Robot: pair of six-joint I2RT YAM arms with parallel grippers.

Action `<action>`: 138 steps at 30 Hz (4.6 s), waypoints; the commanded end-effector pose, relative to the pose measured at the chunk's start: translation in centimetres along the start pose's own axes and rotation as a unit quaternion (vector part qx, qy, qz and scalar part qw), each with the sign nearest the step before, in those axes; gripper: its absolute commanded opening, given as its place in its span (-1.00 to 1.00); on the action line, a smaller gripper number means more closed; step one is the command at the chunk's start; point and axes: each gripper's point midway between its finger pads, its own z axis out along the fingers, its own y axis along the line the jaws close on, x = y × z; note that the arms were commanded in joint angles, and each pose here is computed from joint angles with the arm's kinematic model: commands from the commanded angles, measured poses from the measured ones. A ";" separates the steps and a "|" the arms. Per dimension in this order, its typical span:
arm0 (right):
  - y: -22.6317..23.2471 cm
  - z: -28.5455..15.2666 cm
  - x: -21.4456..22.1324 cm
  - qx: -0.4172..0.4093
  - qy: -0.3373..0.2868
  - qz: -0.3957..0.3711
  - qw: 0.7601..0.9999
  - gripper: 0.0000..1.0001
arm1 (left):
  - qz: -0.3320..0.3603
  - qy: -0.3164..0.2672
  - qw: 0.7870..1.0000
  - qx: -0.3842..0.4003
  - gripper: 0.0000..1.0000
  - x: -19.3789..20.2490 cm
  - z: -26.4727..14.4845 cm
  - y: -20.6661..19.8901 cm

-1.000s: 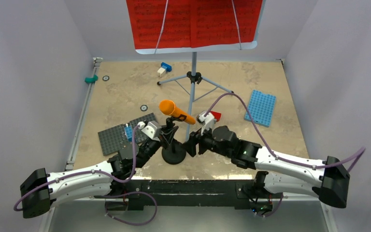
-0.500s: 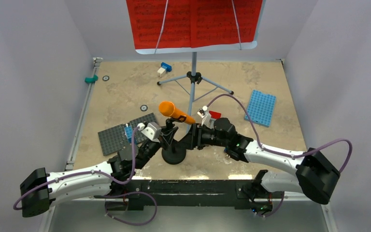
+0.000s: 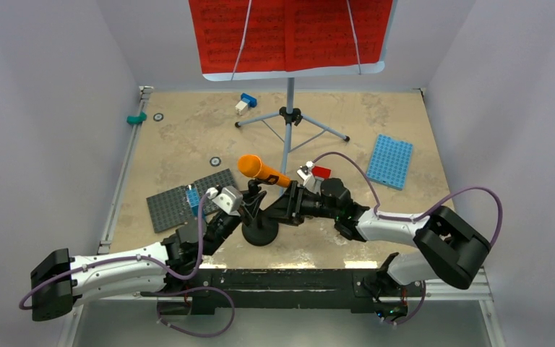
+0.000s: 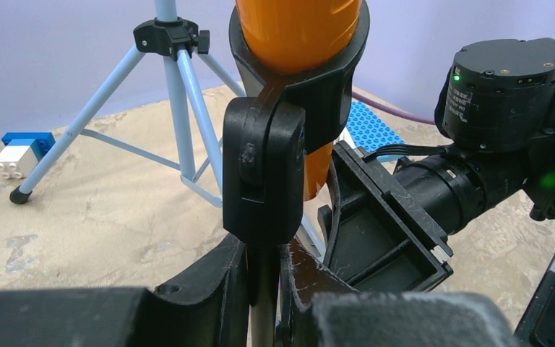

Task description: Pack up the instrument practice props

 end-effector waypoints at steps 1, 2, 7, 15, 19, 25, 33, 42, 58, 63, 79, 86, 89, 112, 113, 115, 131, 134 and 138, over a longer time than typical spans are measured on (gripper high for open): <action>2.1 0.2 -0.2 -0.048 0.006 0.037 0.998 0.05 | -0.004 0.034 0.999 0.026 -1.00 2.5 -0.6 -1.2; 2.2 0.3 -0.2 -0.051 0.007 0.041 0.998 -0.01 | -0.004 0.034 0.999 0.027 -1.00 2.5 -0.6 -1.3; 2.5 0.8 -0.3 -0.061 0.013 0.049 0.997 -0.42 | -0.002 0.036 0.999 0.029 -1.00 2.8 -0.7 -1.5; 2.2 0.6 -0.3 -0.050 0.008 -0.001 0.999 -1.00 | -0.007 0.043 0.999 0.033 -1.00 3.2 -0.7 -1.7; 1.4 0.7 -0.6 -0.027 0.002 -0.048 0.998 -1.00 | -0.015 0.054 0.998 0.035 -1.00 3.7 -0.6 -2.0; 0.4 0.4 -1.9 0.015 -0.029 -0.146 0.989 -1.00 | -0.024 0.074 0.996 0.035 -1.00 4.5 -0.7 -2.2; -1.3 0.0 -2.6 0.100 -0.071 -0.299 0.946 -1.00 | -0.029 0.095 0.995 0.032 -1.00 5.6 -0.7 -2.3; -1.3 -0.5 -2.6 0.184 -0.113 -0.456 0.863 -1.00 | -0.037 0.113 0.992 0.032 -1.00 6.6 -0.8 -2.5; 1.2 -1.4 1.6 0.166 -0.033 -0.382 0.909 0.23 | -0.039 0.109 0.993 0.021 -1.00 6.8 -1.0 -2.0; 0.7 -1.9 1.4 0.133 -0.024 -0.312 0.940 0.25 | -0.039 0.108 0.993 0.021 -1.00 6.7 -1.0 -2.0; 2.1 -1.3 -0.4 0.012 -0.029 -0.190 0.981 0.16 | -0.041 0.104 0.993 0.025 -1.00 6.2 -1.0 -2.4; 1.8 -0.5 -0.7 -0.009 -0.012 -0.156 0.988 -0.06 | -0.041 0.103 0.994 0.028 -1.00 6.0 -1.1 -2.6; 1.8 -0.3 -0.6 -0.016 -0.009 -0.155 0.988 -0.43 | -0.040 0.105 0.993 0.028 -1.00 6.1 -1.2 -2.6; -2.6 -2.2 -2.4 0.225 -0.141 -0.526 0.808 -1.00 | -0.041 0.157 0.987 -0.002 -1.00 9.1 -1.1 -2.2; -2.5 -2.3 -2.4 0.236 -0.146 -0.543 0.792 -1.00 | -0.042 0.158 0.987 -0.001 -1.00 9.1 -1.1 -2.2; -2.4 -2.6 -2.2 0.255 -0.151 -0.575 0.762 -1.00 | -0.044 0.161 0.986 0.000 -1.00 9.4 -1.3 -2.3; -3.2 -2.4 0.7 0.344 -0.114 -0.779 0.513 -1.00 | -0.070 0.148 0.986 0.008 -1.00 10.3 -2.5 -2.0; -3.3 -2.1 0.7 0.360 -0.109 -0.796 0.474 -1.00 | -0.071 0.149 0.986 0.007 -1.00 10.3 -2.7 -1.9; -2.8 -2.1 1.0 0.361 -0.127 -0.768 0.513 -0.82 | -0.070 0.153 0.986 0.007 -1.00 10.5 -3.0 -1.8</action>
